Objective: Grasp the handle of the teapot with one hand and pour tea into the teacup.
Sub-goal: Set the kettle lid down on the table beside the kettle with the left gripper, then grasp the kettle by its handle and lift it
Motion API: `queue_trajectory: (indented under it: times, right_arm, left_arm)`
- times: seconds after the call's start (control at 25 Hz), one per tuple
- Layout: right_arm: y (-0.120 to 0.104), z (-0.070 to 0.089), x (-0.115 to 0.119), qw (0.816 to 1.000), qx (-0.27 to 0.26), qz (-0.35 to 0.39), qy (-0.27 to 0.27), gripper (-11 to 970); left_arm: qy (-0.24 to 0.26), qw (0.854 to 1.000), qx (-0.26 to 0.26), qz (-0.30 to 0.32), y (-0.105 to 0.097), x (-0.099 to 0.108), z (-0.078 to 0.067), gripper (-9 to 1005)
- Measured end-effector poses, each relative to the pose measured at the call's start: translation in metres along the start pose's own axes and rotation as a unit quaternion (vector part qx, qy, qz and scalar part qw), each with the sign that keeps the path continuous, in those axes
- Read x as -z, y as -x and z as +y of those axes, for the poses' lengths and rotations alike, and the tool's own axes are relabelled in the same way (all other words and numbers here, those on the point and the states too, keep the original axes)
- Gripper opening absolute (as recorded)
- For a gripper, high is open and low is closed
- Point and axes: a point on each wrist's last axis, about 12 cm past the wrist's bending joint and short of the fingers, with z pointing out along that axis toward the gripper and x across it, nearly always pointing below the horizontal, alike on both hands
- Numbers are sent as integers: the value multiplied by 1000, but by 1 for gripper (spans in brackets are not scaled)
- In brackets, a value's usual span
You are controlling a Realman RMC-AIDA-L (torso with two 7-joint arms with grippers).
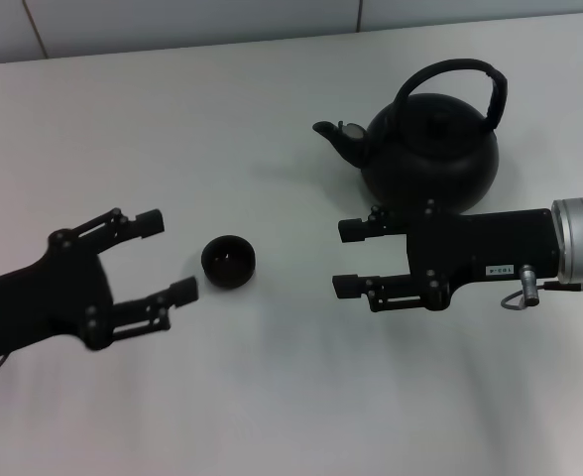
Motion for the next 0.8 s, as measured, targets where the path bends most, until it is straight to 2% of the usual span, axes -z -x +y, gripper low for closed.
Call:
queue_trajectory:
  times: [0.04, 0.2, 0.28, 0.32, 0.68, 0.8]
  right_arm:
    - [0, 0, 0, 1000, 0, 0, 0, 681]
    - [0, 0, 0, 1000, -1, 0, -1, 681]
    - [-1, 0, 1, 1000, 0, 1, -1, 681]
    - [-1, 0, 1, 1000, 1, 2, -3, 681]
    - [-6, -1, 12, 999, -5, -1, -35, 681]
    - [-8, -3, 33, 996, -13, -27, -88, 681]
  left_arm:
    - [-20, 1000, -3, -6, 3, 8, -3, 866]
    - [-42, 999, -12, 13, 6, 22, -4, 866]
    - [-43, 998, -17, 39, 7, 31, 0, 866]
    - [-35, 996, -5, 78, 12, 42, 7, 866]
    - [-15, 995, -6, 103, 23, 51, 16, 866]
    - [-17, 995, -19, 100, 28, 46, 17, 866]
